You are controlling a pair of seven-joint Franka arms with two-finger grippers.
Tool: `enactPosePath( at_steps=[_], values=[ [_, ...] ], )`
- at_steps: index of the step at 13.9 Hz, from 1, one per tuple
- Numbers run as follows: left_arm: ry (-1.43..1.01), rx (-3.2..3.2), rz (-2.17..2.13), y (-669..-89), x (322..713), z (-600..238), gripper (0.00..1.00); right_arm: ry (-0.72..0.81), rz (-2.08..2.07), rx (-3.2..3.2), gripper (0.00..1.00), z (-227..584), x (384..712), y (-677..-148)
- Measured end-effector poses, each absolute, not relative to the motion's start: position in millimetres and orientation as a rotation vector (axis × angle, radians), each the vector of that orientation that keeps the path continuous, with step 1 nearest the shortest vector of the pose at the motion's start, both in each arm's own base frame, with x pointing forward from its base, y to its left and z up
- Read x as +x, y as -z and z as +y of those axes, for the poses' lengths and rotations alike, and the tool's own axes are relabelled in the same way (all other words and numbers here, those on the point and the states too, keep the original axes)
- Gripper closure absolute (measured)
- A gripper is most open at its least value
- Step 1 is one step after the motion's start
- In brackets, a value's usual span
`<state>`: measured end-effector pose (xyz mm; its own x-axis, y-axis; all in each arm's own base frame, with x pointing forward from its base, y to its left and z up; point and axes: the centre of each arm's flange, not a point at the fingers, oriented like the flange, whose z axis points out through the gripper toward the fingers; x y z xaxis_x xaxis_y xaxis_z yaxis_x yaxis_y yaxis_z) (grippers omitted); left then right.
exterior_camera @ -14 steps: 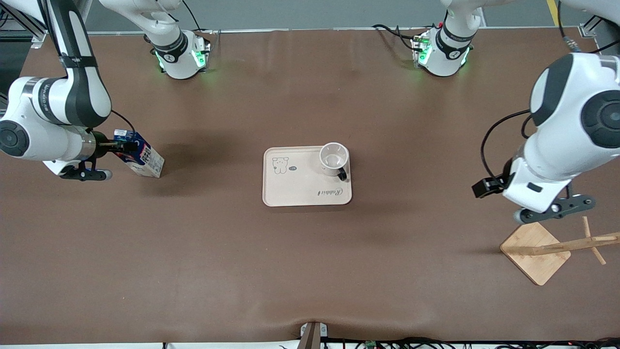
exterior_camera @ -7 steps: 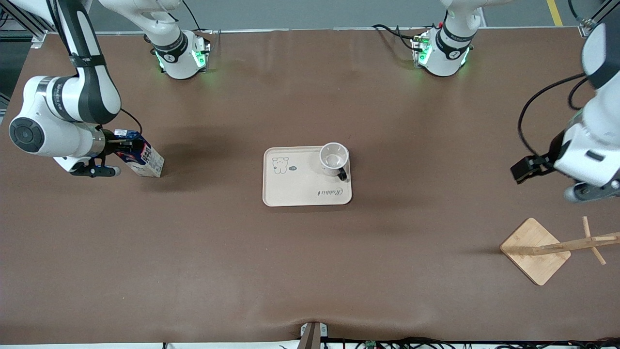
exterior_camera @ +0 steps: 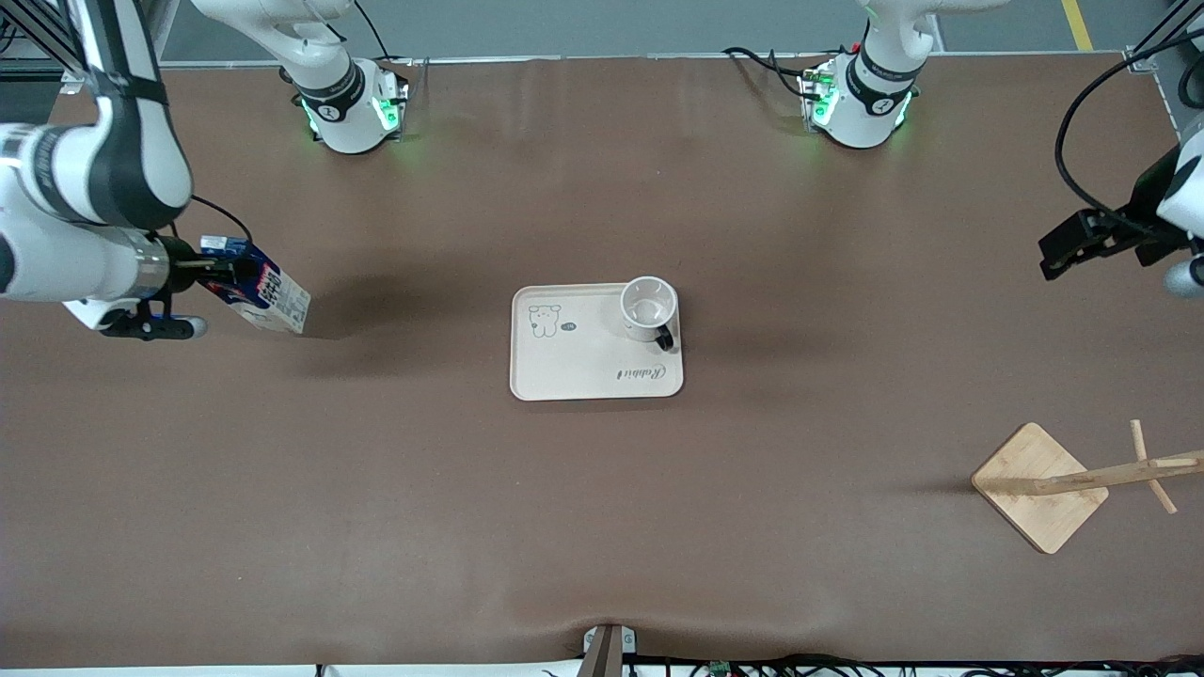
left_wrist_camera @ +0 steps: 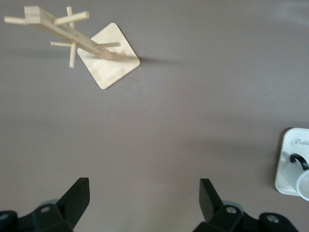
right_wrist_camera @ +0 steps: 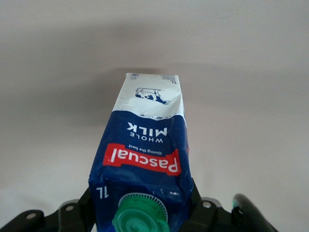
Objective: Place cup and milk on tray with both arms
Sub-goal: 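Lift the milk carton with the right gripper while the left gripper withdraws, then carry the milk carton onto the tray beside the mug with the right gripper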
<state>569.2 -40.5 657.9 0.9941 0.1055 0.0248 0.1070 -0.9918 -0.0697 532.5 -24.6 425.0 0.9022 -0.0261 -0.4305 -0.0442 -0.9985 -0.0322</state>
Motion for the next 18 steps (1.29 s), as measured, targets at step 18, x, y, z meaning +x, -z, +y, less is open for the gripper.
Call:
enactPosePath(
  at_steps=[18],
  values=[
    [0.008,-3.089,-0.168,-666,526,-30,0.0,-0.695,0.039,-2.948,0.35,396,581,-361]
  ],
)
